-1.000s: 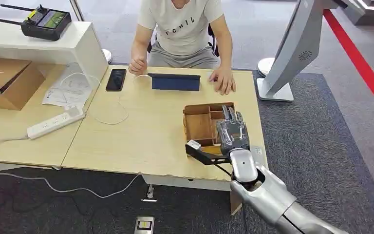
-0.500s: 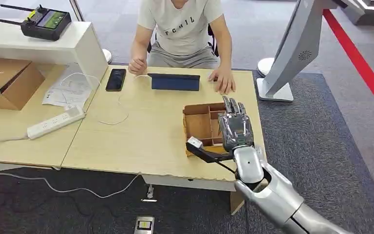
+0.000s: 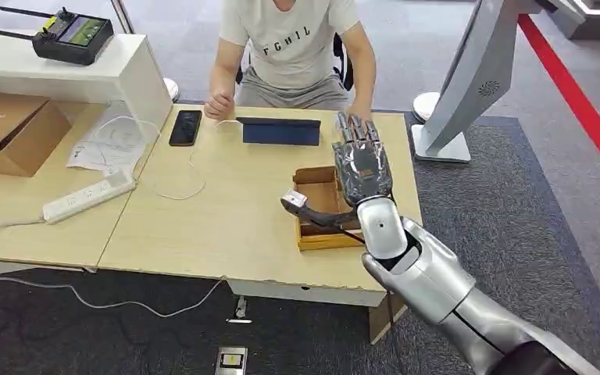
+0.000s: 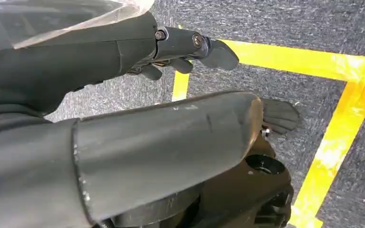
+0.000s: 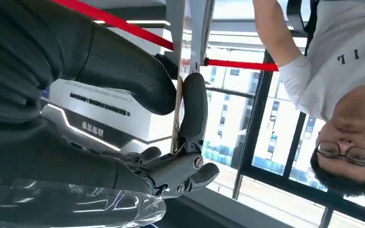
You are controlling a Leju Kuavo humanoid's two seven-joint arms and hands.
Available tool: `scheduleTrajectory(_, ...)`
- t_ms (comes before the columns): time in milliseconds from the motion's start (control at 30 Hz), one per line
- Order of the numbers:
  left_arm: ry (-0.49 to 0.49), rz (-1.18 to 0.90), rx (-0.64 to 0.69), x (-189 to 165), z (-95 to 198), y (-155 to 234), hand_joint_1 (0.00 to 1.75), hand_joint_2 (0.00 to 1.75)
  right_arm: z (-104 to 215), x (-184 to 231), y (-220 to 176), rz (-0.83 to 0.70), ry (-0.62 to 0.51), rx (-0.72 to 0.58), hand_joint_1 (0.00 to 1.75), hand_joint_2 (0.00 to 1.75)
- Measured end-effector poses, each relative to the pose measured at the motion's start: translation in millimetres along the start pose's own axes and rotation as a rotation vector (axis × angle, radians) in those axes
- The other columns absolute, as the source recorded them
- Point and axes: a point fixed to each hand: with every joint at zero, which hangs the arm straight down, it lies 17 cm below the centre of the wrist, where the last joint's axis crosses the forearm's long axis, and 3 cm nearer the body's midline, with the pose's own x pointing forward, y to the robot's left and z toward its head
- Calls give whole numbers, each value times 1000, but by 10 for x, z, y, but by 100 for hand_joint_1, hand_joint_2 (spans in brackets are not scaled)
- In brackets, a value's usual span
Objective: Pass the card to the sensor for recognition and then transmit it.
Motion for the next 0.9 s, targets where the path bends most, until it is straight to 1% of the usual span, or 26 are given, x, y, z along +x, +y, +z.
scheduleTrajectory(300, 7, -3, 1, -20, 0, 9, 0, 0, -120, 218, -55, 15, -21, 16, 175, 175)
scheduleTrajectory(433, -5, -1, -4, 7, 0, 3, 0, 0, -219, 307, -138, 38, -27, 22, 175, 175)
scheduleTrajectory(567, -4, 1, -13, 0, 2, -5, 0, 0, -280, 335, -174, 56, -26, 36, 175, 175)
scheduleTrajectory(900, 15, 0, -10, -28, -2, 27, 0, 0, -309, 315, -115, 83, -19, 70, 175, 175)
